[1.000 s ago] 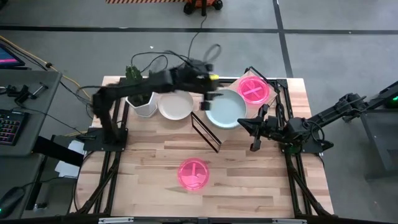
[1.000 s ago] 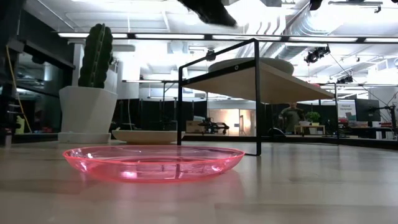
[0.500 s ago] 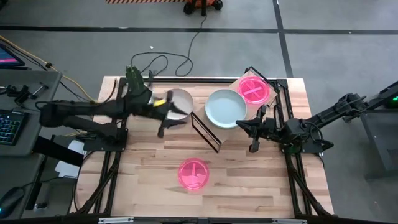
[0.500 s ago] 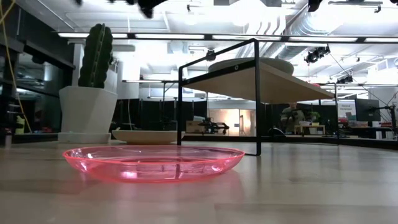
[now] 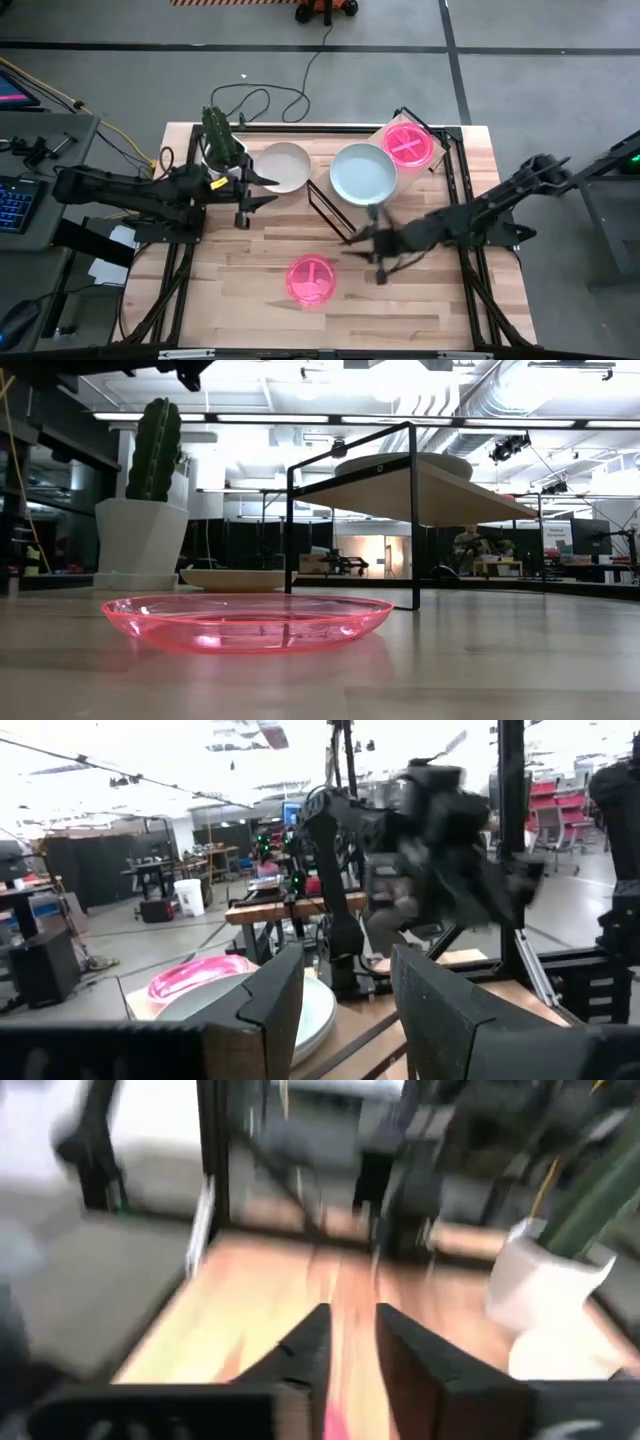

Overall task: Place and stack plates onto a shelf
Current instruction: Stack the pink plate on top of the pink plate on the shelf

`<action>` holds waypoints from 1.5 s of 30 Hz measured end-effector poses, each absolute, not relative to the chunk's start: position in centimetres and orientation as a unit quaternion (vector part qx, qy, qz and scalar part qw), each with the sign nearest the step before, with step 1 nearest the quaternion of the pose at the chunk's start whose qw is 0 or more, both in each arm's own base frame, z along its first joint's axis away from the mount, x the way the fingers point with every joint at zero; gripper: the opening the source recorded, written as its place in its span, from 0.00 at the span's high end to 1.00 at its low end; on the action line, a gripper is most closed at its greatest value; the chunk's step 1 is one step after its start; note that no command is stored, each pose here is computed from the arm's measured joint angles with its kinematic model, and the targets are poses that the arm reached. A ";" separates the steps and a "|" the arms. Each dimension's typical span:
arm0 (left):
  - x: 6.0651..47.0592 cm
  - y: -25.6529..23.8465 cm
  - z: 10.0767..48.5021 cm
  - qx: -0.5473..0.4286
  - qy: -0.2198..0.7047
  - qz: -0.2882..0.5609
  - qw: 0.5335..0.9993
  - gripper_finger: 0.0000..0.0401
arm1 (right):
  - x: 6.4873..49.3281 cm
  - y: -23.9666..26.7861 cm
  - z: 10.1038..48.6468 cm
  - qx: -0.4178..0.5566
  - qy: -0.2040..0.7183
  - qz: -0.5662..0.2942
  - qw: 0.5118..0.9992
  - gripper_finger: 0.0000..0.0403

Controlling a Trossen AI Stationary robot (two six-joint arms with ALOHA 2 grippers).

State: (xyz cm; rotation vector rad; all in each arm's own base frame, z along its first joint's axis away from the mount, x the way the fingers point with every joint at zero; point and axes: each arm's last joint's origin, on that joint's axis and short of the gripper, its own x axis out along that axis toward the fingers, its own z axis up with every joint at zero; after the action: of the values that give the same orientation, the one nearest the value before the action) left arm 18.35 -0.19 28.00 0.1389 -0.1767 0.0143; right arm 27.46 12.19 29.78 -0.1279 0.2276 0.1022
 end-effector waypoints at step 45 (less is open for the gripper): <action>18.2 -0.4 27.9 0.082 -0.079 0.002 0.993 0.64 | 37.0 18.7 14.0 -0.242 0.506 0.140 0.816 0.57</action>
State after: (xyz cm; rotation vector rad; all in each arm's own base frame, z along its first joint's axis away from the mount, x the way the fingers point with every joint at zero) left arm 18.24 -0.35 27.88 0.1650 -0.1579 0.0045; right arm 36.97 18.70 14.02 -0.5162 1.0789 0.2991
